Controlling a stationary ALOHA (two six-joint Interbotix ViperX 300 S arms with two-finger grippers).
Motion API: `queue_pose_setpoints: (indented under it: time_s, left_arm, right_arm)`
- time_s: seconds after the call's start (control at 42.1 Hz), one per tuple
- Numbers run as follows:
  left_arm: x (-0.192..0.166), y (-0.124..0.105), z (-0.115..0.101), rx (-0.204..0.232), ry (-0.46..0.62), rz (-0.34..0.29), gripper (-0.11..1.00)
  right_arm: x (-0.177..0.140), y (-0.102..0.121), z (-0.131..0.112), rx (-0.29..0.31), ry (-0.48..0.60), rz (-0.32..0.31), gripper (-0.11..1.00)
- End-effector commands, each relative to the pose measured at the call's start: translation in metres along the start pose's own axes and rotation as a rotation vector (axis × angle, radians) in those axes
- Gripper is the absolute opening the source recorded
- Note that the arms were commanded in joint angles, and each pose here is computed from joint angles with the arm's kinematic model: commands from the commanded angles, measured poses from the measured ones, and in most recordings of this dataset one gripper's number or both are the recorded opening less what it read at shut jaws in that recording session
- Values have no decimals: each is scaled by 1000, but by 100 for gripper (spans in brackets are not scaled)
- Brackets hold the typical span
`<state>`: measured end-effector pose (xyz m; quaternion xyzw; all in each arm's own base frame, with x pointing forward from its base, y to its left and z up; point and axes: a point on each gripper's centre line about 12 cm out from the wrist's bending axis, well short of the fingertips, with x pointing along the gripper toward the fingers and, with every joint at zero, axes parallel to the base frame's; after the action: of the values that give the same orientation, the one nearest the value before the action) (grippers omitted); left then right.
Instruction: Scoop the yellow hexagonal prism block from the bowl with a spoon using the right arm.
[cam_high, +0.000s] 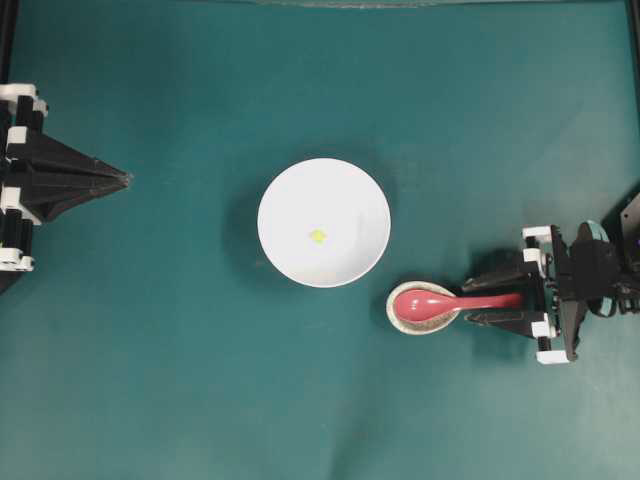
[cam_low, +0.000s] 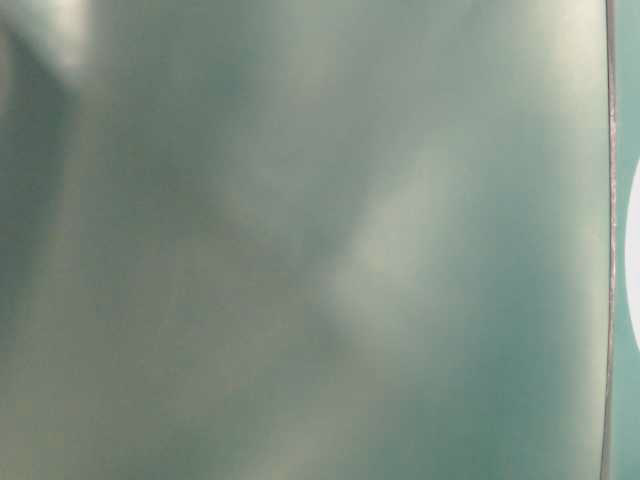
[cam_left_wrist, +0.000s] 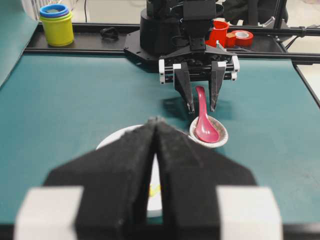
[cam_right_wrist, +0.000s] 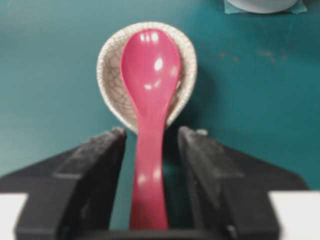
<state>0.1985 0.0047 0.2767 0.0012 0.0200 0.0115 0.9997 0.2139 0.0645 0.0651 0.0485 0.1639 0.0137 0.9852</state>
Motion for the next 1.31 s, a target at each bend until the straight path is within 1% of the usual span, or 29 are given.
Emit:
queue_pose_setpoints:
  time_s: [0.0, 0.071, 0.142, 0.19, 0.332, 0.499, 0.736, 1.021, 1.14, 1.282]
  left_arm:
    - [2, 0, 2, 1, -5, 1, 0]
    - [2, 0, 2, 1, -5, 1, 0]
    - [2, 0, 2, 3, -5, 1, 0]
    - [2, 0, 3, 3, -6, 1, 0]
    - [2, 0, 2, 3, -5, 1, 0]
    - [2, 0, 2, 3, -5, 1, 0]
    - [2, 0, 1, 3, -2, 1, 0]
    - [2, 0, 1, 3, -2, 1, 0]
    - [2, 0, 0, 3, 0, 1, 0]
    - [2, 0, 0, 3, 0, 1, 0]
  right_arm:
    - [0, 2, 4, 4, -23, 5, 49]
    - [0, 2, 4, 5, -24, 5, 41]
    - [0, 2, 5, 4, -26, 5, 27]
    - [0, 2, 4, 3, -25, 7, 23]
    - [-1, 2, 8, 10, -37, 9, 23]
    - [-7, 2, 18, 25, -70, 19, 23]
    - [-11, 2, 24, 33, -66, 26, 23]
    - [-13, 2, 36, 43, -95, 29, 23]
    - [-13, 4, 38, 44, -70, 36, 23]
    - [-12, 6, 38, 59, -27, 38, 23]
